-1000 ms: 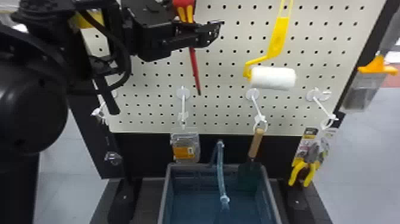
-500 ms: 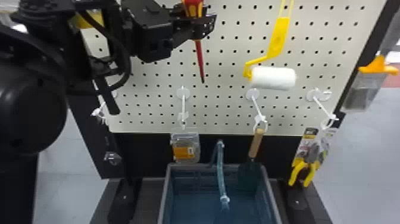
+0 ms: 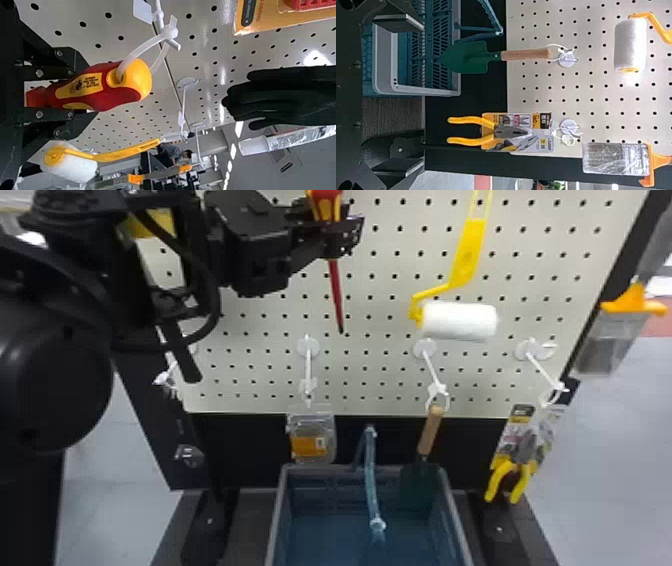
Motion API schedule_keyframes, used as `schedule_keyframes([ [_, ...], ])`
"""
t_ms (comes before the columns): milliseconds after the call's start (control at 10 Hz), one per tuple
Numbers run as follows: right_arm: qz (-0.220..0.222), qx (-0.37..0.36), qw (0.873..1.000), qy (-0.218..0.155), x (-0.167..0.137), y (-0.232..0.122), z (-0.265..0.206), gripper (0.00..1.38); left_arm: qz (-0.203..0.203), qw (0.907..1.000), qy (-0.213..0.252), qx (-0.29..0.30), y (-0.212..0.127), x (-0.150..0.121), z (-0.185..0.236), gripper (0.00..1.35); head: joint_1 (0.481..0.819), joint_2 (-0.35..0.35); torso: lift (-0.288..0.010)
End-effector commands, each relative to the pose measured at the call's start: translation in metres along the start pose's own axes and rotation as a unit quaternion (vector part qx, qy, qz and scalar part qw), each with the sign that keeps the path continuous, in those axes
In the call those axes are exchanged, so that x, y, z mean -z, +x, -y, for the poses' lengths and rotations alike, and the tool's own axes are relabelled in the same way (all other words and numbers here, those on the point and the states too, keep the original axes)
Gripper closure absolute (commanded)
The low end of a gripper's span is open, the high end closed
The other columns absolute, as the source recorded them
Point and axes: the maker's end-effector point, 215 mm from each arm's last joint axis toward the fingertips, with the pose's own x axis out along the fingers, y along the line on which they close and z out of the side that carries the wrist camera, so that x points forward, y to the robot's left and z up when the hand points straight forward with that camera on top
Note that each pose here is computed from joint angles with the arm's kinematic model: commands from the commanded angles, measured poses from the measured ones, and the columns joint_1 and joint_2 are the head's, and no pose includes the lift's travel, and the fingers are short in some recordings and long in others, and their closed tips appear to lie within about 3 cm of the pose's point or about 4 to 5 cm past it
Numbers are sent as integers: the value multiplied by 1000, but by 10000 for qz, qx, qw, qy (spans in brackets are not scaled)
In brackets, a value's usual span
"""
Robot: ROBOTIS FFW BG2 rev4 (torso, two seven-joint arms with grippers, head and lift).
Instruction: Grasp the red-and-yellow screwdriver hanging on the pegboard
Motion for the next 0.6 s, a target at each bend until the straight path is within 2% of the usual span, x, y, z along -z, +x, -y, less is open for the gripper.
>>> schedule_keyframes([
  [0, 7, 0, 10000, 1, -1, 0, 0, 111, -24, 10000, -16, 5, -1, 2, 1, 955, 549, 0, -100],
  [300, -5, 6, 10000, 5, 0, 0, 0, 111, -30, 10000, 14, -12, -2, 2, 1, 955, 549, 0, -100],
  [500, -15, 6, 10000, 5, 1, -1, 0, 111, -37, 10000, 43, -38, -3, 1, 1, 1130, 549, 0, -100],
])
